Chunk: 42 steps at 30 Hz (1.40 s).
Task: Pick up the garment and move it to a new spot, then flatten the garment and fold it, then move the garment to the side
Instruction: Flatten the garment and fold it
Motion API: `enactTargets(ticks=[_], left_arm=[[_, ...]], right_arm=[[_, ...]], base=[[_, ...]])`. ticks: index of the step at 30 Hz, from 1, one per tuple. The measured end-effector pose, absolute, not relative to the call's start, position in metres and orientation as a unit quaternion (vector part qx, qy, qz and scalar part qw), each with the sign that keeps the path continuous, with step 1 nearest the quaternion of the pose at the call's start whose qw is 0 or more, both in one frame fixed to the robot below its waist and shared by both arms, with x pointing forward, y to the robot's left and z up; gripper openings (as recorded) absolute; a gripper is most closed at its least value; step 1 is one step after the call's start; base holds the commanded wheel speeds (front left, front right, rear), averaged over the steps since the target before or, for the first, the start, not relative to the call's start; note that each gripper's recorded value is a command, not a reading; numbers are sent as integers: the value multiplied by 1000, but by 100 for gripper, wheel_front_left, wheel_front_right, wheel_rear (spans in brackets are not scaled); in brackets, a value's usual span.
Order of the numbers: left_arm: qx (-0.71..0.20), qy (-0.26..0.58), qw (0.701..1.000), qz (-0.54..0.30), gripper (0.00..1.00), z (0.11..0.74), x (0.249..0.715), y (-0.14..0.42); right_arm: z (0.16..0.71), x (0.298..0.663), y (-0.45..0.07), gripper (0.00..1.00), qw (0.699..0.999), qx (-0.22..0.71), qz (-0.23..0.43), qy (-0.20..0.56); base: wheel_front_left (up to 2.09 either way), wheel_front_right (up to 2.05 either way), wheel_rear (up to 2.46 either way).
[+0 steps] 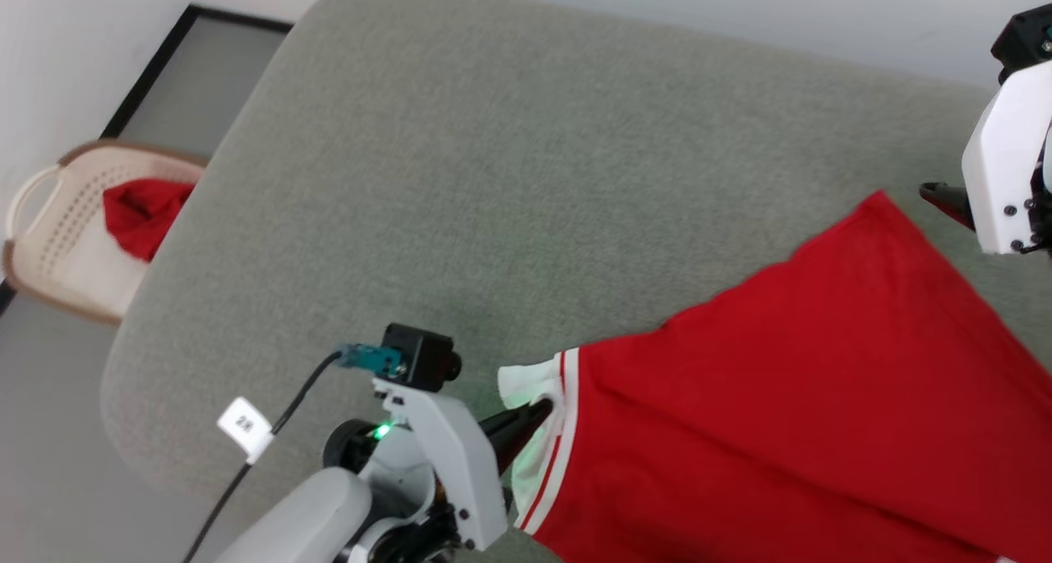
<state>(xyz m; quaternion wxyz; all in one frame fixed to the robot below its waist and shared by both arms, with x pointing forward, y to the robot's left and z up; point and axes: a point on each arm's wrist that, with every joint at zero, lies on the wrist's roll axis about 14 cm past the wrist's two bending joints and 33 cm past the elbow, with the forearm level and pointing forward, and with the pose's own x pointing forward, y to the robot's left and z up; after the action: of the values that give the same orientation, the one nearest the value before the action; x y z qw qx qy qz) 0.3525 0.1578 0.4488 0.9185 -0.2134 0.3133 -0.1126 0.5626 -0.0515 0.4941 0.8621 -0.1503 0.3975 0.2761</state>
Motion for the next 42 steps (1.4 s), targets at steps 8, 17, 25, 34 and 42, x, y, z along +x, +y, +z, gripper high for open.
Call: enactTargets(ticks=[8,17,25,34,42], left_arm=[[-222,326,913,-103,0,430,362,159],[-232,340,908,-77,0,414,361,171],[-233,342,908,-70,0,410,363,175],[-230,342,908,-74,0,413,368,175],[-189,333,921,-73,0,445,386,198]], right_arm=[[429,566,-44,100,794,-175,266,519],[395,570,-42,100,743,-194,243,592],[393,576,-60,0,740,-186,205,613],[408,575,-60,0,765,-165,203,588],[454,573,-40,0,808,-115,233,529]], base=[[0,0,0],[0,0,0],[0,0,0],[0,0,0],[0,0,0]])
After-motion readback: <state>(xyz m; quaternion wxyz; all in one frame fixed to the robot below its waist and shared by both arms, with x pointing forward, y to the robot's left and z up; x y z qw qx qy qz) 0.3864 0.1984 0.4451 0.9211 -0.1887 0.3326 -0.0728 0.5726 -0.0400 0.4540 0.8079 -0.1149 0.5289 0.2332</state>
